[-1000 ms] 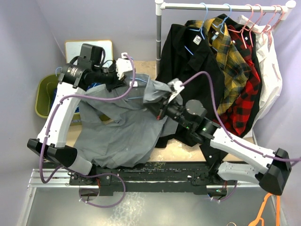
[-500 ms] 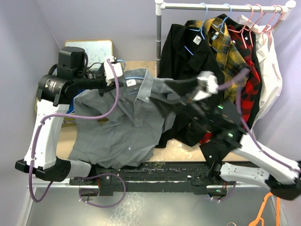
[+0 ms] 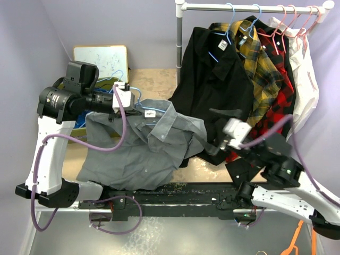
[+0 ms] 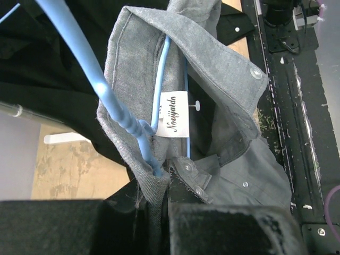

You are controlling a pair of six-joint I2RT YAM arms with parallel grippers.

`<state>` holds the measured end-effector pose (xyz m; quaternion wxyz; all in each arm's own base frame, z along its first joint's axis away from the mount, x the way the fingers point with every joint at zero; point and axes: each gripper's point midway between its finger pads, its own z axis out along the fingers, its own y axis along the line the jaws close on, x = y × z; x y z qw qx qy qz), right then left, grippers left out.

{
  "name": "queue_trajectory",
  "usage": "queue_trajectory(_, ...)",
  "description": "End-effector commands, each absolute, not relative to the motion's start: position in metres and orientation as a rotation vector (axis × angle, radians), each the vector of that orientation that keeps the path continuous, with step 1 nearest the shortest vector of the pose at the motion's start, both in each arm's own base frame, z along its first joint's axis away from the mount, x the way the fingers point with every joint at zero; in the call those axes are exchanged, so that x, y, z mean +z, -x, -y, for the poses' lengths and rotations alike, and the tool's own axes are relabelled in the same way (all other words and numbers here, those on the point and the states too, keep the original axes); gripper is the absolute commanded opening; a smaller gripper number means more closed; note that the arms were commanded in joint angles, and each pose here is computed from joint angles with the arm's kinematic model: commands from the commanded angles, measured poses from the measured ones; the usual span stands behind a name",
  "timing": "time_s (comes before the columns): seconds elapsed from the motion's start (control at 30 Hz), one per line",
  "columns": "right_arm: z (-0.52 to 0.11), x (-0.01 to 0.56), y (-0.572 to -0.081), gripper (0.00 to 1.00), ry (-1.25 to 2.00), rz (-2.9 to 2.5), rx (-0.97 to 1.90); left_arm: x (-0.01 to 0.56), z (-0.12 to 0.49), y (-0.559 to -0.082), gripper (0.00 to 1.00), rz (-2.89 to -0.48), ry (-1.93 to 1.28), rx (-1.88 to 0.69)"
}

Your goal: Place the shirt on the hanger

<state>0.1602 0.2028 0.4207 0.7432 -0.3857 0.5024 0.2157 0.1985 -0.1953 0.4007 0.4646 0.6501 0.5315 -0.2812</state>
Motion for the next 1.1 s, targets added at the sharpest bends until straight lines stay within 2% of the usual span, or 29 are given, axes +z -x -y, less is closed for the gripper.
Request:
queue_trajectory(0.0,-0.218,0.358,-0.175,0.96,1.029,-1.224,0.358,0.432,0.201,-0.199,0.0,-1.201,-1.531,-0.671)
queue_trajectory(0.1,-0.221,0.347,-0.179,0.9,1.023,-1.245,0.351,0.43,0.199,-0.202,0.0,-1.224,-1.516,-0.653)
queue_trajectory(0.2,-0.222,0.338,-0.183,0.73,1.018,-1.27,0.338,0.427,0.198,-0.201,0.0,-1.236,-1.523,-0.65)
queue_trajectory(0.23,-0.221,0.336,-0.184,0.57,1.017,-1.274,0.333,0.424,0.197,-0.201,0.0,-1.235,-1.534,-0.645)
queue_trajectory(0.3,-0.218,0.338,-0.185,0.06,1.005,-1.27,0.317,0.418,0.194,-0.2,0.0,-1.237,-1.561,-0.63)
queue_trajectory(0.33,-0.211,0.34,-0.187,0.0,0.993,-1.27,0.285,0.413,0.193,-0.199,0.0,-1.232,-1.583,-0.616)
queue_trajectory(0.53,-0.179,0.355,-0.17,0.0,1.002,-1.223,0.248,0.377,0.182,-0.195,0.0,-1.194,-1.744,-0.54)
queue_trajectory(0.57,-0.178,0.35,-0.162,0.11,1.039,-1.239,0.275,0.377,0.183,-0.191,0.0,-1.171,-1.757,-0.553)
queue_trajectory(0.63,-0.178,0.349,-0.153,0.52,1.078,-1.244,0.316,0.38,0.188,-0.181,0.0,-1.109,-1.778,-0.606)
queue_trajectory(0.67,-0.177,0.355,-0.153,0.66,1.057,-1.242,0.326,0.382,0.19,-0.176,0.0,-1.079,-1.783,-0.636)
queue_trajectory(0.7,-0.175,0.364,-0.15,0.73,1.029,-1.233,0.347,0.385,0.192,-0.174,0.0,-1.06,-1.777,-0.654)
queue_trajectory(0.77,-0.179,0.383,-0.137,0.96,1.02,-1.181,0.441,0.39,0.196,-0.174,0.0,-1.037,-1.768,-0.672)
queue_trajectory(0.8,-0.184,0.394,-0.127,1.0,1.03,-1.145,0.503,0.391,0.197,-0.175,0.0,-1.036,-1.764,-0.682)
queue_trajectory(0.87,-0.202,0.401,-0.116,1.0,1.09,-1.112,0.594,0.393,0.199,-0.176,0.0,-1.035,-1.758,-0.696)
queue_trajectory(1.07,-0.259,0.38,-0.134,0.99,1.262,-1.15,0.621,0.394,0.205,-0.179,0.0,-1.031,-1.74,-0.759)
